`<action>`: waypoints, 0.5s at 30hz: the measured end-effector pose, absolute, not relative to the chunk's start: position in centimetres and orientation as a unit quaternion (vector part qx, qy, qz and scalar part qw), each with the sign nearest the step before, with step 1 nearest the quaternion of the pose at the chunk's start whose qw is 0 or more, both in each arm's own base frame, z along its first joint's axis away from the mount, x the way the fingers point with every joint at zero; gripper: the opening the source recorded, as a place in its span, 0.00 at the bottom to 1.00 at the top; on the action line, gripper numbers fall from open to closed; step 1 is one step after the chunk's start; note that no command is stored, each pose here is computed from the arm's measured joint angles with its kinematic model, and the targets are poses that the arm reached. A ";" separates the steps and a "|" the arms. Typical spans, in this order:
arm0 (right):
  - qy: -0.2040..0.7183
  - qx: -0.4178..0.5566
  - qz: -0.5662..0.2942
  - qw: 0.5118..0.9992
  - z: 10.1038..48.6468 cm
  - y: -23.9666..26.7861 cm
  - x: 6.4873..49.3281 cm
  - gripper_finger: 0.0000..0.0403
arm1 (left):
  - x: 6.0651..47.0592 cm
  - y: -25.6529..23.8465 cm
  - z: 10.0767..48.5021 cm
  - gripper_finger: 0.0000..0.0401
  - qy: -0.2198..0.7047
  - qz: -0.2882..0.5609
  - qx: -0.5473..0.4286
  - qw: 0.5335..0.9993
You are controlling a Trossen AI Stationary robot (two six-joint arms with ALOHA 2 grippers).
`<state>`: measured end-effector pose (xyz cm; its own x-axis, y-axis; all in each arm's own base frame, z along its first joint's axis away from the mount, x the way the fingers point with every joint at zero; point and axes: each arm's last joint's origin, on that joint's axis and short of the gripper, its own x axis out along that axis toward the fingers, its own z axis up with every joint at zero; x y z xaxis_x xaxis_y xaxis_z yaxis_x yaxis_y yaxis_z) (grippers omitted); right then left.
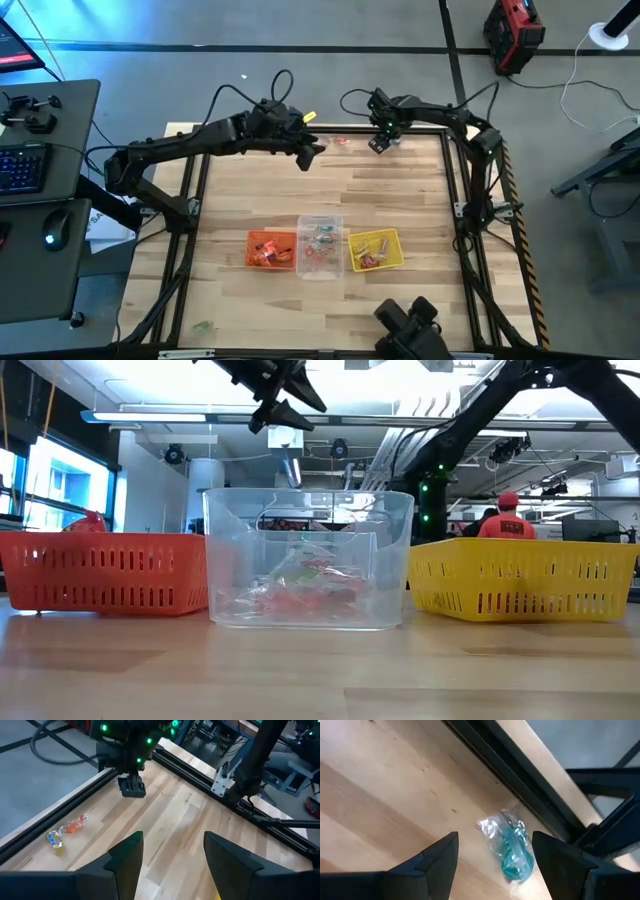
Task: Sort candy by brand, put in halloween buckets
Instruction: Put the blue gummy into the transparent bin
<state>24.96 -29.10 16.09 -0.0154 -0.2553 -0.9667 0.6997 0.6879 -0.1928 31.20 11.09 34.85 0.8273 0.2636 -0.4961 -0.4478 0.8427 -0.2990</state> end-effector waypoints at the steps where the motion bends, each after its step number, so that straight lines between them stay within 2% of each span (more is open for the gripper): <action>1: 0.625 0.169 -0.351 0.676 15.9 -29.1 25.1 0.61 | 31.2 11.1 34.8 0.50 0.224 0.190 -0.203 0.934; 5: 0.645 0.142 -0.361 0.658 14.9 -29.1 25.4 0.60 | 31.2 11.1 34.8 0.50 0.225 0.190 -0.199 0.935; 8: 0.646 0.132 -0.373 0.653 14.7 -29.2 25.5 0.54 | 31.2 11.1 34.8 0.50 0.226 0.188 -0.192 0.936; 11: 0.647 0.123 -0.384 0.647 14.5 -29.3 25.5 0.43 | 31.1 11.2 34.9 0.50 0.227 0.186 -0.177 0.939; 15: 0.639 0.114 -0.391 0.652 14.5 -29.4 25.9 0.23 | 29.5 11.6 36.6 0.50 0.200 0.192 -0.151 0.949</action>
<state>25.87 -29.38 14.52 -0.1242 -0.3648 -0.9228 0.6559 0.6676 -0.3522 29.50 11.55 36.63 0.8463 0.3041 -0.4374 -0.4251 0.8803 -0.2105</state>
